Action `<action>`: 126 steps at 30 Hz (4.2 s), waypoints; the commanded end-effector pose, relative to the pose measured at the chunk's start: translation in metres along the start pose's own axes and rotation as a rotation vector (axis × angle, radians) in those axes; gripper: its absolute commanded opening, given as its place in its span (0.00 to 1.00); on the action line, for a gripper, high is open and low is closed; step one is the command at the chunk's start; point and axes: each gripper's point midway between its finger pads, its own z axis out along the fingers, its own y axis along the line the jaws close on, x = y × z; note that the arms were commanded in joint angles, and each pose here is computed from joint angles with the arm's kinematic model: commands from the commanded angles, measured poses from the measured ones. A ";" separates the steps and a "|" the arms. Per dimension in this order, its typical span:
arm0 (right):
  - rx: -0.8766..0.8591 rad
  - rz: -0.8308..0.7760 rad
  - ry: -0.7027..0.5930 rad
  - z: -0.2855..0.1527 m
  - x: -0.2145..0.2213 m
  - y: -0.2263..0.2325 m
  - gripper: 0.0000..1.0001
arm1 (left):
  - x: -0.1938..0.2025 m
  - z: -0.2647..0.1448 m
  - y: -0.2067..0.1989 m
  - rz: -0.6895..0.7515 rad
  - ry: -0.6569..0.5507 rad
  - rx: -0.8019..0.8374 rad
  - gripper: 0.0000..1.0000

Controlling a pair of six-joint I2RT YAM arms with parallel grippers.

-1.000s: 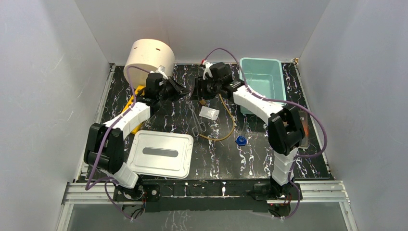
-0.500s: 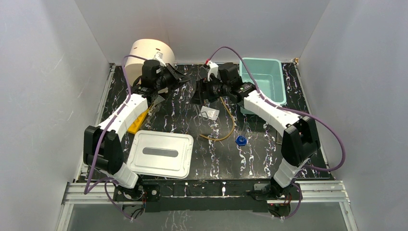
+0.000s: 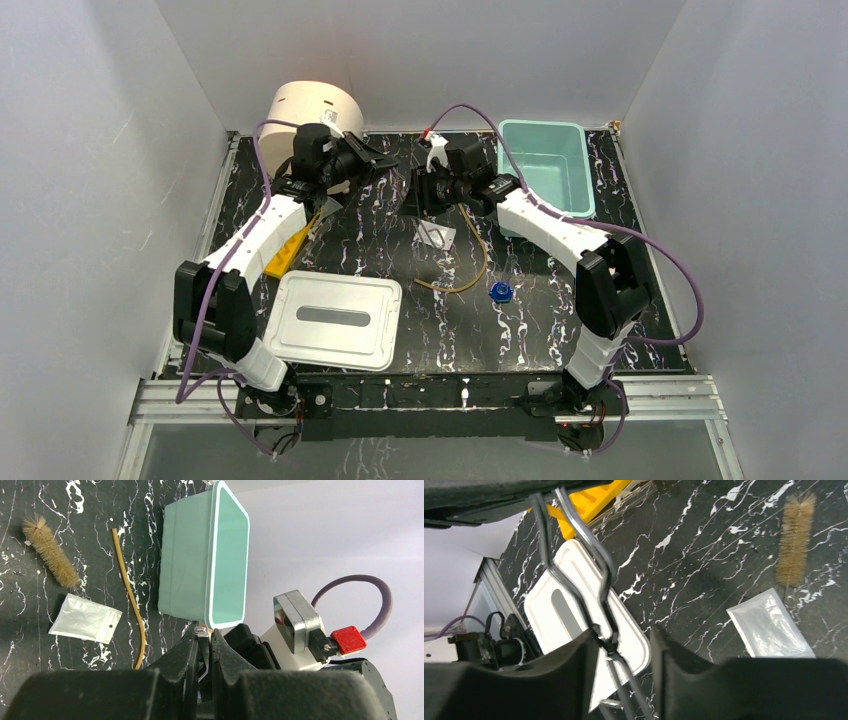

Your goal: Organize the chemistry lab equipment

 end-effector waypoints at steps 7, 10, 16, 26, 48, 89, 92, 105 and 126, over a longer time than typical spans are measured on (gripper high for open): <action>-0.013 -0.048 -0.069 -0.002 -0.021 0.008 0.00 | -0.009 -0.011 -0.022 0.021 0.016 0.035 0.21; -0.009 -0.065 -0.099 -0.010 -0.031 0.013 0.00 | -0.013 -0.013 -0.017 0.061 0.007 -0.008 0.60; 0.113 -0.152 -0.185 -0.031 -0.054 -0.002 0.00 | -0.028 -0.015 0.008 0.203 -0.018 -0.126 0.81; 0.458 -0.123 -0.380 -0.141 -0.139 -0.087 0.00 | -0.058 -0.049 0.027 0.404 -0.134 -0.259 0.86; 1.016 -0.104 -0.321 -0.223 -0.111 -0.270 0.00 | -0.038 -0.048 0.039 0.387 -0.089 -0.220 0.87; 1.040 0.103 -0.152 -0.181 -0.056 -0.383 0.33 | -0.046 -0.035 0.047 0.384 -0.075 -0.261 0.87; 1.031 0.104 -0.179 -0.189 -0.067 -0.371 0.36 | -0.046 -0.034 0.047 0.384 -0.072 -0.258 0.87; 0.904 0.056 -0.326 -0.223 -0.112 -0.292 0.51 | -0.044 -0.030 0.048 0.369 -0.064 -0.246 0.87; 0.476 -0.376 -0.201 -0.090 -0.119 -0.090 0.73 | -0.088 -0.068 0.040 0.417 -0.194 -0.427 0.88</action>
